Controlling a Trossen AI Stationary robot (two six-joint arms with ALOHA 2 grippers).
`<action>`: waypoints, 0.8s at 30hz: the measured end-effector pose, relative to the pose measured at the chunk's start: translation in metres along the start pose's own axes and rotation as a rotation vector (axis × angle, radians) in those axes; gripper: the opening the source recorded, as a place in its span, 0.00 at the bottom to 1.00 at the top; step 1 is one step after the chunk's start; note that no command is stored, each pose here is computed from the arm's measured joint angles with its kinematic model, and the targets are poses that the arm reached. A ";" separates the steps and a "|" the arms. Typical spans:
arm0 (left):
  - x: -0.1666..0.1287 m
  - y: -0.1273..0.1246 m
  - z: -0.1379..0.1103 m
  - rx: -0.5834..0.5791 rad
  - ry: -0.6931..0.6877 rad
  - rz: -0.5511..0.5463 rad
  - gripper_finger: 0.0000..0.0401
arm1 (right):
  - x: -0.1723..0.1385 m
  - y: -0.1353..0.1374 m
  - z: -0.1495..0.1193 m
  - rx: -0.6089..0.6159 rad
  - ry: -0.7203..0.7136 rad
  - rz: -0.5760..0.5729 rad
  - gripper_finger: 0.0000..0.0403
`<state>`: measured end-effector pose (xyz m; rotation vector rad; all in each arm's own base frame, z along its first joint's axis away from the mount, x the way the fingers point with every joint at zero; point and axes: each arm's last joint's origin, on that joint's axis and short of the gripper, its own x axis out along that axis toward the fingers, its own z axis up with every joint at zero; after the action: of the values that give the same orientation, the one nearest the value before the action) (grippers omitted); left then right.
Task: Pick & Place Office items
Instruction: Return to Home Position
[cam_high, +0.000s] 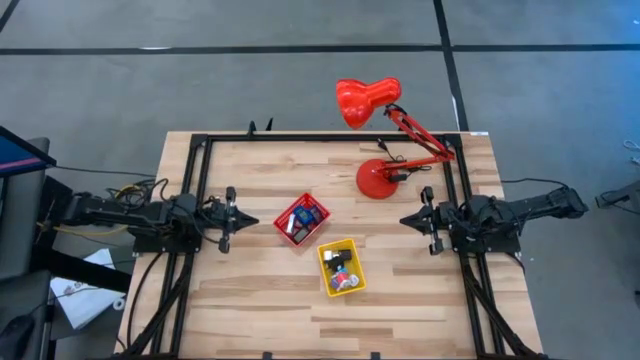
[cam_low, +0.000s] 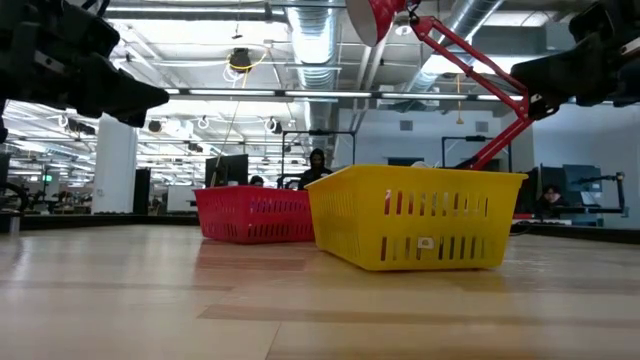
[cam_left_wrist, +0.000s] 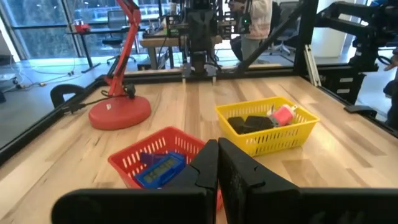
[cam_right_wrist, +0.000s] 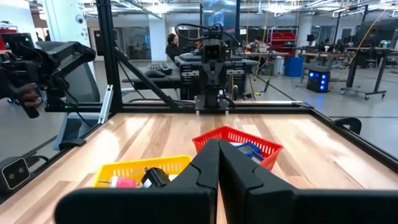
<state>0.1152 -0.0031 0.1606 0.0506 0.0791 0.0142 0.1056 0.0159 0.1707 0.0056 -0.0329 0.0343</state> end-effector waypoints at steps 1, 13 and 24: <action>0.000 0.000 0.000 0.000 0.002 0.000 0.00 | 0.000 0.000 0.000 0.000 0.000 0.000 0.00; 0.000 0.000 0.000 0.000 0.000 0.000 0.01 | 0.000 0.000 0.000 0.000 0.003 0.000 0.00; -0.001 0.000 0.002 -0.001 -0.019 0.000 0.01 | 0.000 0.000 -0.001 -0.001 0.004 -0.003 0.00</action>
<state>0.1142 -0.0030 0.1623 0.0502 0.0606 0.0142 0.1057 0.0159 0.1700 0.0050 -0.0287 0.0313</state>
